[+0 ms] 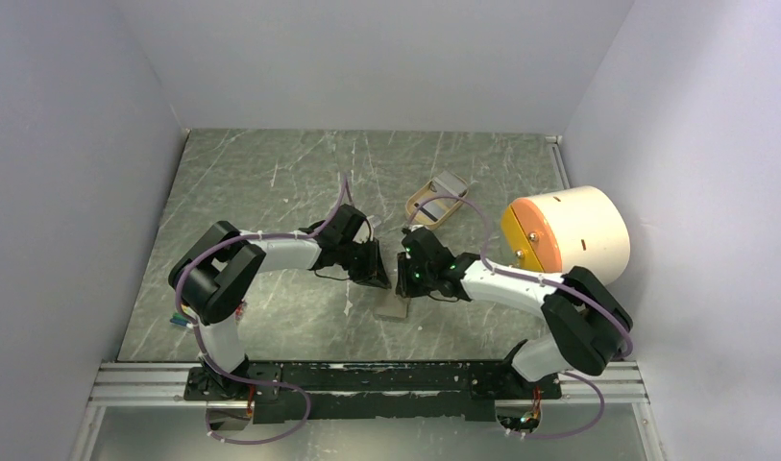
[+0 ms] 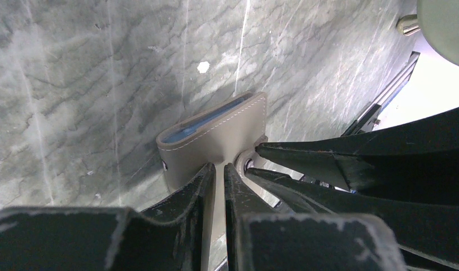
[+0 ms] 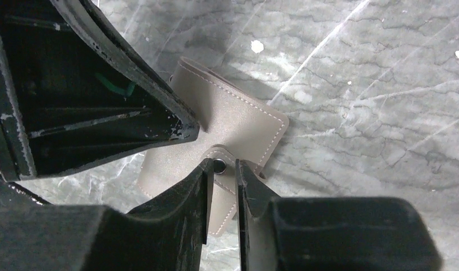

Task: Put the credit cards into the card holder
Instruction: Close the card holder at the center of the board.

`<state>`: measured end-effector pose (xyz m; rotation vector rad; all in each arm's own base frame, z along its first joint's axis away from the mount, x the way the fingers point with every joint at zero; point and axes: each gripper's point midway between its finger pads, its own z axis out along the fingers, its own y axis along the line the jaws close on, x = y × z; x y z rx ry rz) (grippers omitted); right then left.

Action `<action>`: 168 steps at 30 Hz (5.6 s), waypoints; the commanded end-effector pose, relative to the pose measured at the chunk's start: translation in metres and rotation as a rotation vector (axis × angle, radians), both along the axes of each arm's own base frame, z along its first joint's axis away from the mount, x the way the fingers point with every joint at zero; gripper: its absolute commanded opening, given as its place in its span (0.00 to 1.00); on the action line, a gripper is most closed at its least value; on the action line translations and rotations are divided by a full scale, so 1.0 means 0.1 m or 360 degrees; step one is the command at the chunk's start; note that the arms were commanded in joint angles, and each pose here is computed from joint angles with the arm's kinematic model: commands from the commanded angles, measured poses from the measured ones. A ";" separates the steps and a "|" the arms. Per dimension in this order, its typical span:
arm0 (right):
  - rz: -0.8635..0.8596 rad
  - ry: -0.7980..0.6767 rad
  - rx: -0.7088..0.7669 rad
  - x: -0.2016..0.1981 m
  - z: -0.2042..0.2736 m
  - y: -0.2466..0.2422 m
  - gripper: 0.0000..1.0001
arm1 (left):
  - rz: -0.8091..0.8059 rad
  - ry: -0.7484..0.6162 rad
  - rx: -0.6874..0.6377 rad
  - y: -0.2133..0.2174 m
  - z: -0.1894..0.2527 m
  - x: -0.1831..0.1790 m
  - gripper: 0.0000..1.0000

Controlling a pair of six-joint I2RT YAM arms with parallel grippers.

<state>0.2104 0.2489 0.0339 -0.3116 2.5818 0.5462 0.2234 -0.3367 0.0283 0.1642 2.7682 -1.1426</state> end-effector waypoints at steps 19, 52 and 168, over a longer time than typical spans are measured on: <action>0.0128 0.0075 -0.0055 -0.10 -0.02 -0.01 0.21 | -0.0026 0.0000 0.0034 -0.01 -0.08 -0.04 0.18; 0.0116 0.0005 0.0071 0.07 0.06 0.09 0.28 | -0.0052 0.0029 -0.0003 -0.08 -0.04 -0.06 0.16; 0.0153 0.0367 -0.0477 -0.66 -0.64 -0.25 0.18 | -0.0054 0.0067 0.0041 -0.06 -0.12 -0.16 0.15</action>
